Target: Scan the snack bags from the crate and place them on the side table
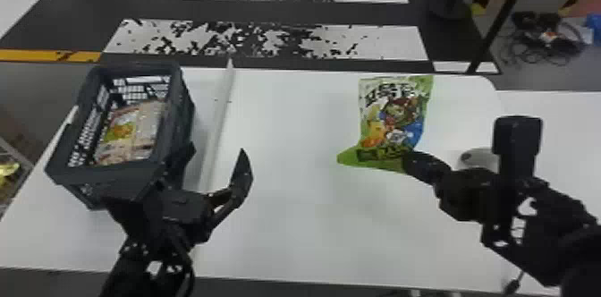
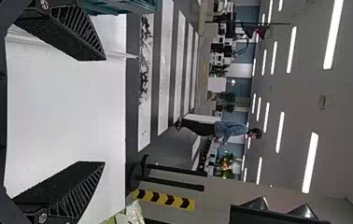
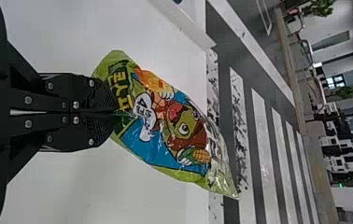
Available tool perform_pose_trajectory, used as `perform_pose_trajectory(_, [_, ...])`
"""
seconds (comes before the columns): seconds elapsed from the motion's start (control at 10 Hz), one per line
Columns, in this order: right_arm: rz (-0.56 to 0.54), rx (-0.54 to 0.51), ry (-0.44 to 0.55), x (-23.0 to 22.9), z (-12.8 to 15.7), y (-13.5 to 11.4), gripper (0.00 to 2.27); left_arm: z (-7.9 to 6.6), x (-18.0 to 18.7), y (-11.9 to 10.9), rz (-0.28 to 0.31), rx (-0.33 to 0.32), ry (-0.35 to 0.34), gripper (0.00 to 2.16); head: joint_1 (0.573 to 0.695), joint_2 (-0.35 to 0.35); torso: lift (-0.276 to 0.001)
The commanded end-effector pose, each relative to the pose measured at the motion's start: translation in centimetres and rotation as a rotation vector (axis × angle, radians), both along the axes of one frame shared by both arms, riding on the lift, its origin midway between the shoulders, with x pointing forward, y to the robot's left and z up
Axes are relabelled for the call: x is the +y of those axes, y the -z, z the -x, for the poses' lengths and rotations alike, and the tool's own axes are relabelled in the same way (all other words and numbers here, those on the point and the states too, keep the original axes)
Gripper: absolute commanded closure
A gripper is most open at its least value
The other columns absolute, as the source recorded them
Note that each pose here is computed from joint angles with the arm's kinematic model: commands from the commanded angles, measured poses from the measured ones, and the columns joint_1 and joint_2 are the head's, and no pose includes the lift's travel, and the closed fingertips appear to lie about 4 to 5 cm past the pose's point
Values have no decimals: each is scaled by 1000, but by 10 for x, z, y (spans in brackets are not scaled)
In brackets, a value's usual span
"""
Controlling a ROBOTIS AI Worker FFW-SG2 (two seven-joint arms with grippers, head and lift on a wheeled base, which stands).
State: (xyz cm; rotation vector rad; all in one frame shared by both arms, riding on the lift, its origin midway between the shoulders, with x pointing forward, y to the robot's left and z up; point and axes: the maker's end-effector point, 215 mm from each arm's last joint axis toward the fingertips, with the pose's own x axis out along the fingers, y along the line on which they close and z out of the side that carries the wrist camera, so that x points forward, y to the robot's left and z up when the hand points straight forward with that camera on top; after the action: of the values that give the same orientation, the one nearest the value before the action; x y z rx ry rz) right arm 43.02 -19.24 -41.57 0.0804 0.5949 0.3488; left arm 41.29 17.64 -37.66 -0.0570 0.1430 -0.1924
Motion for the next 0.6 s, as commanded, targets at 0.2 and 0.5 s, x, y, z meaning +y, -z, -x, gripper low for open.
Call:
perform_pose_trajectory(0.2, [645, -166, -68, -3, 7, 1, 2263, 0, 0, 1, 2, 4, 4, 80, 695, -30, -81])
perform_pose_trajectory(0.5, [1129, -376, -120, 9, 12, -27, 2263, 0, -1, -1, 4, 1, 6, 80, 695, -26, -81])
